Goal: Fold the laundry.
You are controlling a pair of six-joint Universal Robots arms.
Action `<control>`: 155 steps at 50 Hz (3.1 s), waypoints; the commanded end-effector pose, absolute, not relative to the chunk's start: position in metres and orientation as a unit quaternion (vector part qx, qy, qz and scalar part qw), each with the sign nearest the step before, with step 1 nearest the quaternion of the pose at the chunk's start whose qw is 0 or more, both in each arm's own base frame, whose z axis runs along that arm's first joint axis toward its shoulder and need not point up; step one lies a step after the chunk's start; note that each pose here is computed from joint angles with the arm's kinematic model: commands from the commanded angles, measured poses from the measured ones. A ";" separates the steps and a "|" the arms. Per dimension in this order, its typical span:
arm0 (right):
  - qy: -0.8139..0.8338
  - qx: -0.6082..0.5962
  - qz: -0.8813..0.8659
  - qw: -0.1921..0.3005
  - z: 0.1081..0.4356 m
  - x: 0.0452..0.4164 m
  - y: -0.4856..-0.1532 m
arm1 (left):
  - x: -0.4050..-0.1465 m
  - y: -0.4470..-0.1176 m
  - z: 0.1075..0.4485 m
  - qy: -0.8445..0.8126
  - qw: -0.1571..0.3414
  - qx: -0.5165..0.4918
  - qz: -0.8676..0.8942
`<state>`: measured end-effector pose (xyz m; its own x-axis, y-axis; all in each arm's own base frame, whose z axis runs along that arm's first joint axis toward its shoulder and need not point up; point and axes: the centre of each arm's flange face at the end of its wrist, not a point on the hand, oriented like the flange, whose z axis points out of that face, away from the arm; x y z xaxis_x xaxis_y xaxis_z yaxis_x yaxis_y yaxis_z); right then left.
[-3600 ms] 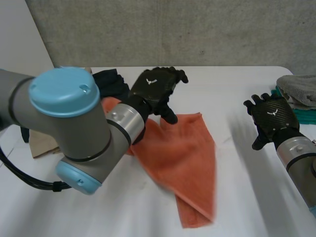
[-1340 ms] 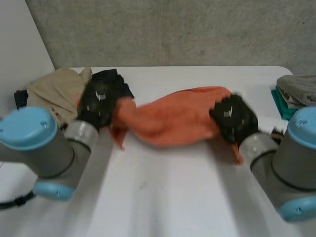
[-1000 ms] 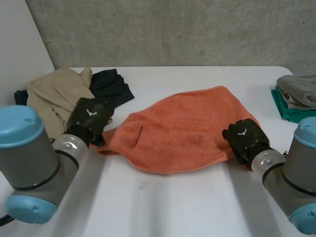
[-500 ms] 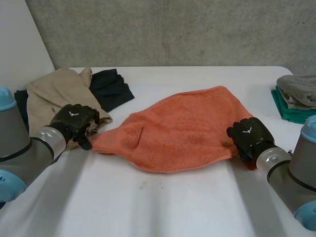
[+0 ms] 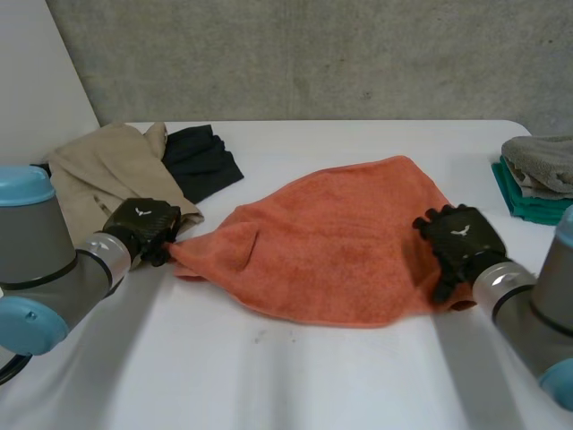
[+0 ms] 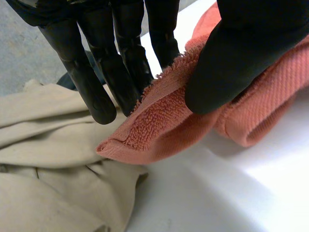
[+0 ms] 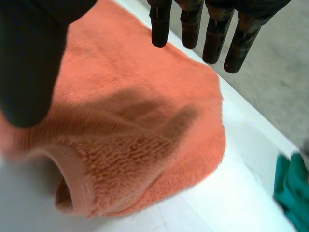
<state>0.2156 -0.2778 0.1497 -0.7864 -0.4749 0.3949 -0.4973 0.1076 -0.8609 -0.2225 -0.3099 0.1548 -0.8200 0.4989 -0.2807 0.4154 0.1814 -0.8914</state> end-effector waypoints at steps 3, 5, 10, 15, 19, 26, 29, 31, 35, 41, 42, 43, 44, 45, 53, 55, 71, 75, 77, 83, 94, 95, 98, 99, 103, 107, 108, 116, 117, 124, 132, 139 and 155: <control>-0.825 0.134 0.546 -0.051 0.184 0.161 -0.294 | -0.224 -0.308 0.166 -0.762 0.040 -0.289 0.578; -0.835 0.130 0.531 -0.056 0.183 0.156 -0.294 | -0.223 -0.307 0.171 -0.761 0.044 -0.281 0.583; -0.854 0.120 0.499 -0.081 0.173 0.143 -0.290 | -0.222 -0.309 0.178 -0.760 0.050 -0.268 0.590; -0.854 0.127 0.493 -0.108 0.164 0.144 -0.290 | -0.221 -0.310 0.180 -0.760 0.051 -0.264 0.592; -0.863 0.129 0.473 -0.124 0.148 0.146 -0.292 | -0.220 -0.310 0.180 -0.759 0.050 -0.264 0.593; -0.865 0.130 0.469 -0.119 0.130 0.146 -0.299 | -0.220 -0.309 0.179 -0.762 0.050 -0.264 0.589; -0.863 0.131 0.474 -0.117 0.124 0.147 -0.303 | -0.220 -0.309 0.180 -0.761 0.050 -0.263 0.590; -0.861 0.130 0.479 -0.113 0.120 0.146 -0.307 | -0.220 -0.309 0.184 -0.759 0.050 -0.261 0.594; -0.845 0.123 0.511 -0.098 0.127 0.143 -0.319 | -0.219 -0.304 0.193 -0.757 0.052 -0.258 0.598; -0.784 0.129 0.605 -0.054 0.196 0.135 -0.327 | -0.214 -0.281 0.225 -0.759 0.054 -0.258 0.596; -0.773 0.133 0.619 -0.050 0.209 0.136 -0.325 | -0.213 -0.277 0.230 -0.758 0.054 -0.258 0.596; -0.761 0.139 0.631 -0.046 0.222 0.137 -0.322 | -0.212 -0.273 0.237 -0.757 0.053 -0.259 0.598; -0.751 0.144 0.643 -0.041 0.233 0.137 -0.320 | -0.210 -0.265 0.249 -0.752 0.052 -0.259 0.604; -0.734 0.160 0.660 -0.027 0.254 0.137 -0.314 | -0.209 -0.261 0.256 -0.749 0.050 -0.259 0.607; -0.663 0.282 0.685 0.112 0.336 0.128 -0.281 | -0.192 -0.231 0.320 -0.706 0.028 -0.242 0.665; -0.657 0.305 0.677 0.133 0.343 0.128 -0.276 | -0.187 -0.224 0.334 -0.689 0.021 -0.236 0.685; -0.699 0.443 0.542 0.150 0.261 0.158 -0.327 | -0.208 -0.293 0.246 -0.750 -0.006 -0.302 0.589; -0.679 0.422 0.569 0.194 0.252 0.160 -0.365 | -0.220 -0.337 0.242 -0.729 -0.047 -0.288 0.619; -0.656 0.408 0.598 0.215 0.257 0.163 -0.380 | -0.230 -0.362 0.258 -0.694 -0.065 -0.267 0.665; -0.460 0.302 0.789 0.274 0.331 0.189 -0.420 | -0.245 -0.409 0.324 -0.545 -0.082 -0.213 0.807; -0.339 0.203 0.882 0.258 0.386 0.208 -0.422 | -0.255 -0.408 0.401 -0.353 -0.086 -0.139 0.921; -0.345 0.206 0.879 0.256 0.383 0.209 -0.423 | -0.256 -0.408 0.394 -0.362 -0.085 -0.143 0.917; -0.376 0.220 0.865 0.248 0.367 0.209 -0.423 | -0.257 -0.407 0.361 -0.410 -0.078 -0.162 0.894; -0.386 0.225 0.860 0.245 0.361 0.209 -0.423 | -0.257 -0.405 0.343 -0.436 -0.076 -0.171 0.880; -0.436 0.255 0.831 0.232 0.324 0.208 -0.420 | -0.253 -0.390 0.304 -0.490 -0.071 -0.194 0.847; -0.489 0.301 0.793 0.204 0.274 0.208 -0.410 | -0.250 -0.375 0.261 -0.542 -0.066 -0.217 0.809; -0.500 0.312 0.784 0.196 0.263 0.209 -0.407 | -0.249 -0.371 0.254 -0.551 -0.065 -0.221 0.802; -0.624 0.373 0.672 0.139 0.169 0.188 -0.360 | -0.235 -0.318 0.195 -0.647 -0.059 -0.265 0.712; -0.636 0.373 0.661 0.137 0.166 0.182 -0.356 | -0.233 -0.310 0.192 -0.657 -0.058 -0.269 0.702; -0.722 0.382 0.566 0.114 0.185 0.145 -0.310 | -0.216 -0.243 0.181 -0.725 -0.056 -0.314 0.610; -0.804 0.443 0.377 0.120 0.211 0.095 -0.257 | -0.186 -0.172 0.173 -0.803 -0.081 -0.410 0.426; -0.783 0.464 0.393 0.131 0.212 0.093 -0.262 | -0.186 -0.173 0.180 -0.798 -0.083 -0.420 0.424; -0.734 0.441 0.507 0.098 0.190 0.150 -0.297 | -0.224 -0.228 0.183 -0.734 -0.085 -0.407 0.537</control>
